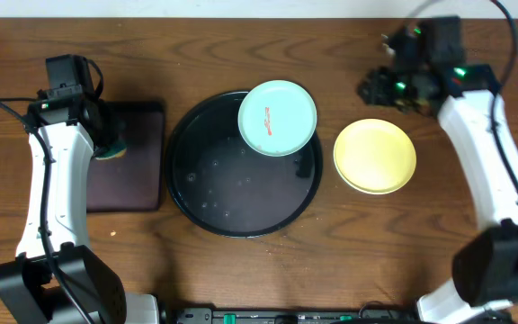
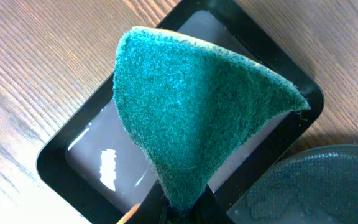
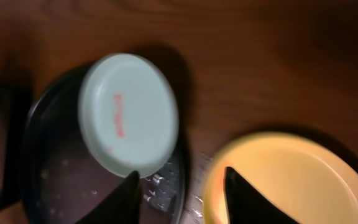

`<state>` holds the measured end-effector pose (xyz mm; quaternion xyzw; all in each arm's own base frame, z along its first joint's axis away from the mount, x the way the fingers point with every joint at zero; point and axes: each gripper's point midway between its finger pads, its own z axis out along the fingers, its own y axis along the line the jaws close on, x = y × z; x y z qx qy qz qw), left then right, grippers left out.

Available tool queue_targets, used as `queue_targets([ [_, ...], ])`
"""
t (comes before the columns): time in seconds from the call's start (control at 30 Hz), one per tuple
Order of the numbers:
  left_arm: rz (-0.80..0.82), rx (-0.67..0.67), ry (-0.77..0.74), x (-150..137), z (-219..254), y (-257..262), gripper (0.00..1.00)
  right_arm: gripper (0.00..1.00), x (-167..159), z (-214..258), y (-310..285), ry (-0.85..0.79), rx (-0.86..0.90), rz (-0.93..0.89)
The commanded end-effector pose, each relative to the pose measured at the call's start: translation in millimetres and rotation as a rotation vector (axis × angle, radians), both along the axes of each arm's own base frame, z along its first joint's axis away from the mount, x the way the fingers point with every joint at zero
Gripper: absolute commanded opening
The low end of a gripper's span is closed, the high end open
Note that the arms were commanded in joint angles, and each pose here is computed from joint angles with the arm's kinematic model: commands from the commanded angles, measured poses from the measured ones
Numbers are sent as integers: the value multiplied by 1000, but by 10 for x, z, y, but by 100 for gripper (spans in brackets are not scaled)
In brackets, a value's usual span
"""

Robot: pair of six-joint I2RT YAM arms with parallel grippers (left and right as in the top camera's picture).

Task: Clean dirty plates on tray and stack at the side
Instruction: 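Reach the right gripper to the remaining pale green plate's rim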

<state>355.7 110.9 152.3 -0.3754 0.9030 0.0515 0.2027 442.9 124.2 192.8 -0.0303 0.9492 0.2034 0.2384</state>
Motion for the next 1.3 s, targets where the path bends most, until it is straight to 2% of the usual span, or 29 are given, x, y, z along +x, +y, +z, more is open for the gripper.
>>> queue_targets([
  [0.0,-9,23,-12,26,82,44,7,45,149,-404,418,68,-23,148],
  [0.17,-9,23,-13,27,82,44,7,47,366,-935,729,146,-44,213],
  [0.33,-9,22,-12,26,81,43,7,46,364,-1395,862,214,-57,238],
  [0.4,-9,23,-12,26,82,44,7,43,349,-1499,860,234,-61,239],
  [0.47,-9,22,-12,26,81,44,7,32,342,-1549,856,244,-64,238],
  [0.6,-9,22,-9,20,79,43,7,11,355,-1523,858,236,-64,237],
  [0.73,-9,22,-9,20,79,43,7,2,374,-1405,859,218,-59,234],
  [0.9,-9,22,-10,20,79,42,7,1,368,-1031,904,155,-47,238],
  [1.03,-11,17,-8,17,69,33,7,1,236,-787,1085,135,-36,258],
  [1.27,-60,-52,17,-16,-73,-180,7,1,-315,-1023,1505,308,-51,278],
])
